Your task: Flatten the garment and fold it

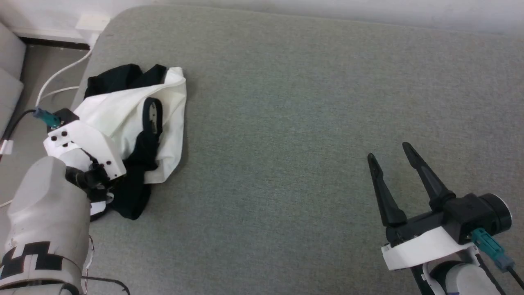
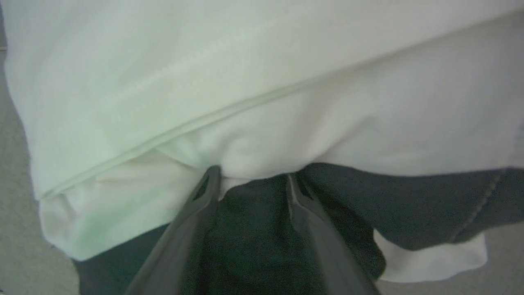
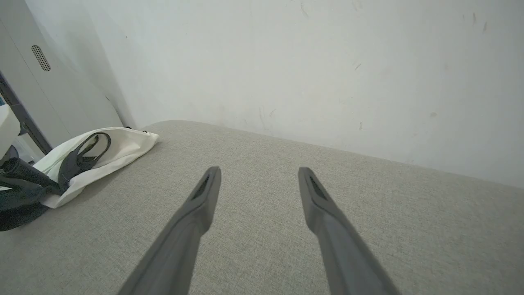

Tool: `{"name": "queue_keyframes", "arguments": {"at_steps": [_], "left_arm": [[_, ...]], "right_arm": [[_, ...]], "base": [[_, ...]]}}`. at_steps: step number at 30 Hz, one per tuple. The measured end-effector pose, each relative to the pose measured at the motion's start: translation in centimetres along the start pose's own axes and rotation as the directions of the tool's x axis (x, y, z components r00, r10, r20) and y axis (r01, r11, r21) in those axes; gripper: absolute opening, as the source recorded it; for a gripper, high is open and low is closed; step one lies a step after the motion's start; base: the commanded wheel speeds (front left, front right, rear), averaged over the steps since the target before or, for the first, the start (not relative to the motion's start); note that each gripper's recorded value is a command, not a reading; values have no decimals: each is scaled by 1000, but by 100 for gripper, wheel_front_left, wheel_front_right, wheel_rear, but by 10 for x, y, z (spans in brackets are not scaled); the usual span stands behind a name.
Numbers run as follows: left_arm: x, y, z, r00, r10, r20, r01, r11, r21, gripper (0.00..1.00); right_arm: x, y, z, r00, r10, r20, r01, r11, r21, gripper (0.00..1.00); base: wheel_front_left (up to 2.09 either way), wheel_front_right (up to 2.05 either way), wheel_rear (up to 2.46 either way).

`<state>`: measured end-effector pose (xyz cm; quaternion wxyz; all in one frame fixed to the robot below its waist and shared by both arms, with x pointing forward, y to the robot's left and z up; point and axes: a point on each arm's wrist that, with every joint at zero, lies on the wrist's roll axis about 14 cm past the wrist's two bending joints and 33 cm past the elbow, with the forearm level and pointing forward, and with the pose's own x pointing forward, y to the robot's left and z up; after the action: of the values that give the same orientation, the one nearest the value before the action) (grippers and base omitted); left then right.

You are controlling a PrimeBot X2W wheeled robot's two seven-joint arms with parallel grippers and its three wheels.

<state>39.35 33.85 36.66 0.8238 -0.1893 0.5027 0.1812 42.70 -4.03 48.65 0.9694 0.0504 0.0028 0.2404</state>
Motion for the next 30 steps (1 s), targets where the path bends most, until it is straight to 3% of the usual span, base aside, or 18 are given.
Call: {"name": "queue_keyframes", "arguments": {"at_steps": [1,6,9,12,14,21,26,30], "left_arm": [[1,0,1,1000,3,-3,-3,1000,2,0],[-5,-3,8,999,1,52,-2,1000,19,0],[-14,-7,23,983,-21,182,21,1000,0,0],[-33,-13,49,938,-51,344,53,999,2,0],[-54,-16,72,879,-67,473,69,998,15,0],[-138,-32,133,585,-146,798,68,989,131,0],[-193,-67,154,376,-255,891,71,967,247,0],[-226,-121,158,240,-378,894,116,926,360,0]], "right_arm": [[-1,-2,-1,1000,-6,-4,6,1000,2,100],[-6,-4,4,1000,-19,4,20,1000,-4,100],[-9,-5,11,999,-29,26,29,1000,-10,100],[-18,-7,18,998,-49,42,49,999,-18,100],[-24,-8,23,997,-62,56,63,998,-23,100],[-50,-15,46,988,-110,108,116,992,-53,100],[-76,-30,59,973,-181,143,190,980,-57,100],[-100,-47,71,952,-253,173,267,961,-65,100]], "base": [[0,0,0],[0,0,0],[0,0,0],[0,0,0],[0,0,0],[0,0,0],[0,0,0],[0,0,0]]}}
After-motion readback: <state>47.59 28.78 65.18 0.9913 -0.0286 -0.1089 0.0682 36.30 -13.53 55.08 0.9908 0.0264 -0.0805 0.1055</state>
